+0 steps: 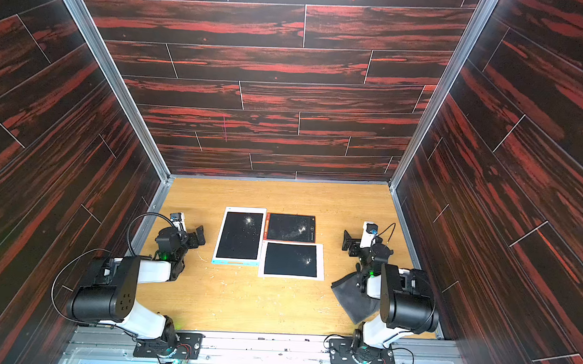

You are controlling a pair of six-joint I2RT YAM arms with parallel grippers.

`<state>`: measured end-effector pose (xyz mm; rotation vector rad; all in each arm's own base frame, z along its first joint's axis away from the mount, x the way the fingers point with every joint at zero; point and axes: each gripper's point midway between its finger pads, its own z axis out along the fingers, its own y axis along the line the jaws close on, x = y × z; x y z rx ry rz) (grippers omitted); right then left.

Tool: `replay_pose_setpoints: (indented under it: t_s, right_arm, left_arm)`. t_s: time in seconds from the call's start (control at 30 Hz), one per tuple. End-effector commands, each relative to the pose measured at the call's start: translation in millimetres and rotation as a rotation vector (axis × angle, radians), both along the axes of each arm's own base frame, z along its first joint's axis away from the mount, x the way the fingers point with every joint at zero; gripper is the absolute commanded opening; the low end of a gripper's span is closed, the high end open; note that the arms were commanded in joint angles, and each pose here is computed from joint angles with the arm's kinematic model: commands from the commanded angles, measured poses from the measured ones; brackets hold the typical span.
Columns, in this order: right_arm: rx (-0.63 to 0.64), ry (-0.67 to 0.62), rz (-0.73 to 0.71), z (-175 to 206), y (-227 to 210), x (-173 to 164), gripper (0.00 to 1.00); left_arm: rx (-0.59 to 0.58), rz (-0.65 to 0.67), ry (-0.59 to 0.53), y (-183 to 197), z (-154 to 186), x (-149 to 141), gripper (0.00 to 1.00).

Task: Wipe the drawing tablet
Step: Move the cleaning item to the center of the board.

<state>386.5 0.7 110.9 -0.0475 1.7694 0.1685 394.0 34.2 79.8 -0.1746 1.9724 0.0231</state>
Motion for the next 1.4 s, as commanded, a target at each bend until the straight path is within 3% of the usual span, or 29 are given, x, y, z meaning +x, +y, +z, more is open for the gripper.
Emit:
replay_pose_setpoints:
  t_s: [0.0,0.77,0.9,1.07,1.23,1.3,1.37]
  right_arm:
    - [-0.013,-0.027,0.002,7.2,1.4,-0.7,0.99]
    - [-0.008,-0.024,0.002,6.9,0.9,-0.2,0.99]
    - [0.009,0.000,-0.083,4.5,-13.3,5.1,0.99]
    - [-0.005,0.000,-0.133,7.0,-18.7,6.9,0.99]
    - [-0.078,0.092,-0.168,38.7,-9.4,24.1,0.99]
    - [0.005,0.134,-0.219,57.1,-10.4,30.7,0.99]
    - [0.102,0.201,-0.245,70.7,-6.2,36.4,0.99]
  left_arm:
    - [0.007,0.000,-0.032,1.9,13.0,5.6,1.00]
    - [0.006,0.001,-0.031,1.9,12.5,5.5,1.00]
    - [0.010,0.080,-0.024,14.7,12.9,4.9,1.00]
    - [0.020,0.088,-0.027,16.2,13.6,4.6,1.00]
    - [0.071,0.273,-0.029,37.8,49.1,-9.7,1.00]
    - [0.083,0.290,-0.048,35.5,70.2,-12.2,1.00]
    - [0.017,0.351,-0.067,37.6,87.0,-18.1,1.00]
